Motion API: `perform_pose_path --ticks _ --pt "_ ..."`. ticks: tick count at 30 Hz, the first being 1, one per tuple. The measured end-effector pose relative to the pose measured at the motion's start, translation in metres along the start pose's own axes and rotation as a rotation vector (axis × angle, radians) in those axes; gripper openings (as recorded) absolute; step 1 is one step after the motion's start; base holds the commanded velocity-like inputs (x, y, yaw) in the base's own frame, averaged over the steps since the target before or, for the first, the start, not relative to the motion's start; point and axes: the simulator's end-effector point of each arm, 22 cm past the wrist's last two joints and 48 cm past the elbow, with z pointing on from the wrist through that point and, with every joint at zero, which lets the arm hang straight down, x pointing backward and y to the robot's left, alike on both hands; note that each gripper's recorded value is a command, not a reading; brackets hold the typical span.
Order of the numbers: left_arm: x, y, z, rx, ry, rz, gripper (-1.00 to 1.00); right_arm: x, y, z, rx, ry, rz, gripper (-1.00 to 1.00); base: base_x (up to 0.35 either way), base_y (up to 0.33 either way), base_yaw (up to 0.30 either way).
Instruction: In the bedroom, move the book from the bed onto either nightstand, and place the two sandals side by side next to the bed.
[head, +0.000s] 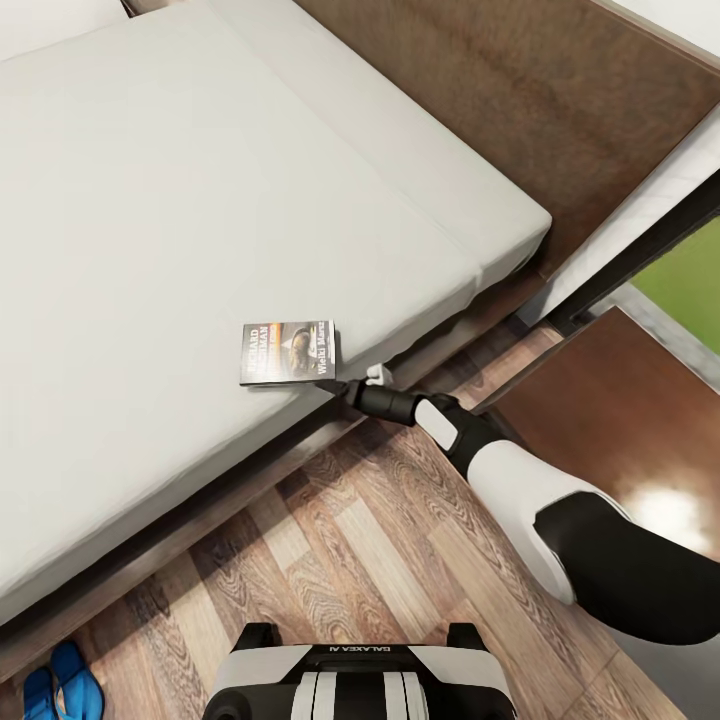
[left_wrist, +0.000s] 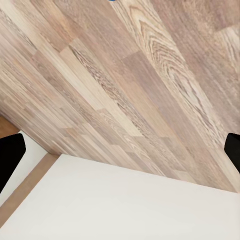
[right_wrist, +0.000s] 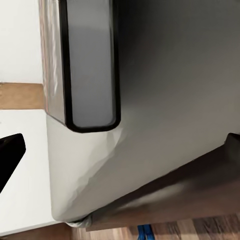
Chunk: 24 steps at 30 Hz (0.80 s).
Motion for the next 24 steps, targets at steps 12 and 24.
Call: perform_pose_path --ticks 12,24 --pt "-0.0001 0.0000 0.0000 0.000 0.000 0.001 1.00 -0.0018 0.0054 0.0032 -0.008 0.001 -0.005 1.00 0.000 0.000 0.000" --pt "-0.0002 0.0000 0.0000 0.000 -0.001 0.001 1.00 -0.0027 0.0065 0.0041 -0.008 0.000 -0.007 1.00 0.000 0.000 0.000"
